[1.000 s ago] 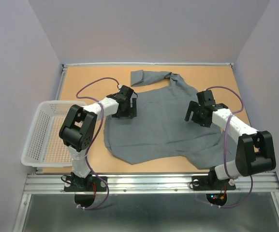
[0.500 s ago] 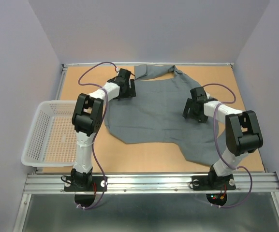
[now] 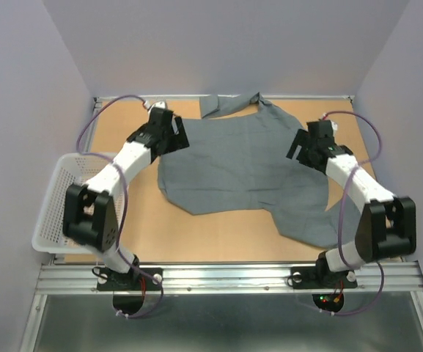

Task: Fold and stack the long sleeve shirts
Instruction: Flatten the shirt out

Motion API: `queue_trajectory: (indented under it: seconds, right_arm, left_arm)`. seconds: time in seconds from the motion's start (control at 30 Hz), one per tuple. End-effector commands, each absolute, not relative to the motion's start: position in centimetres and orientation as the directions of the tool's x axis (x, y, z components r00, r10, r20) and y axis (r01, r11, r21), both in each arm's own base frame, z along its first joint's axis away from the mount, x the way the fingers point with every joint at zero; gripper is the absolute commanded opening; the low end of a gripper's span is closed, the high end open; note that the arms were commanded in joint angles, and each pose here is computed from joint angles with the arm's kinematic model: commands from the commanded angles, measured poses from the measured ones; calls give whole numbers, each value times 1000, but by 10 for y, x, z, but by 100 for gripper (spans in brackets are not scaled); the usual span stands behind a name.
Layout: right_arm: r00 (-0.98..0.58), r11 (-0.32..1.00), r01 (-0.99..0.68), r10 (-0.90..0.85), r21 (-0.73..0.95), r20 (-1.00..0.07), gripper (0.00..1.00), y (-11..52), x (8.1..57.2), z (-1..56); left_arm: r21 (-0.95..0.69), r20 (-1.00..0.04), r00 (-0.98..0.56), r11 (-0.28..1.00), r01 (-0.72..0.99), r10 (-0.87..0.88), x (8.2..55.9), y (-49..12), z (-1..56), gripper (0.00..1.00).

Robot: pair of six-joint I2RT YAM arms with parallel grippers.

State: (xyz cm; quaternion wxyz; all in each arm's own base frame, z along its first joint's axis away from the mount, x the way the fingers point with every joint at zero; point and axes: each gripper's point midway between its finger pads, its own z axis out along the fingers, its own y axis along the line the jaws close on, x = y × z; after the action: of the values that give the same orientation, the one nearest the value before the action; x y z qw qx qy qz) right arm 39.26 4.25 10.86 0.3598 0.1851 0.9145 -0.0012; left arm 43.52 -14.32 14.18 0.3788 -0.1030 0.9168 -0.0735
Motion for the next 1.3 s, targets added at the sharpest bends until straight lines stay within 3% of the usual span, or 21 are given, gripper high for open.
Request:
queue_trajectory:
  seconds: [0.0, 0.2, 0.53, 0.7, 0.77, 0.83, 1.1, 1.27]
  right_arm:
    - [-607, 850, 506, 472, 147, -639, 89, -8, 344, 119]
    - [-647, 826, 532, 538, 186, -540, 89, -13, 308, 93]
    - [-693, 844, 486, 530, 227, -489, 89, 2, 301, 83]
    - [-695, 850, 472, 521, 233, -496, 89, 3, 301, 86]
    - [-692, 852, 471, 518, 231, -503, 89, 2, 301, 87]
    - [-689, 853, 467, 516, 233, -510, 89, 2, 302, 90]
    - [-674, 861, 461, 498, 217, -545, 89, -4, 307, 100]
    - [-678, 862, 458, 496, 216, -543, 89, -3, 308, 99]
  left_arm:
    - [-230, -632, -708, 949, -216, -314, 377, -123, 130, 96]
    - [-243, -488, -800, 935, -259, -349, 307, -113, 67, 95]
    - [-319, -373, -847, 909, -267, -380, 291, -132, 28, 90]
    - [-342, -332, -857, 897, -278, -393, 291, -141, 16, 75]
    - [-350, -314, -861, 891, -288, -401, 289, -144, 20, 67]
    - [-360, -331, -852, 889, -282, -405, 295, -146, 37, 65]
    - [-521, -461, -800, 847, -108, -385, 324, -185, 157, 65]
    - [-541, -433, -824, 837, -88, -366, 315, -197, 161, 68]
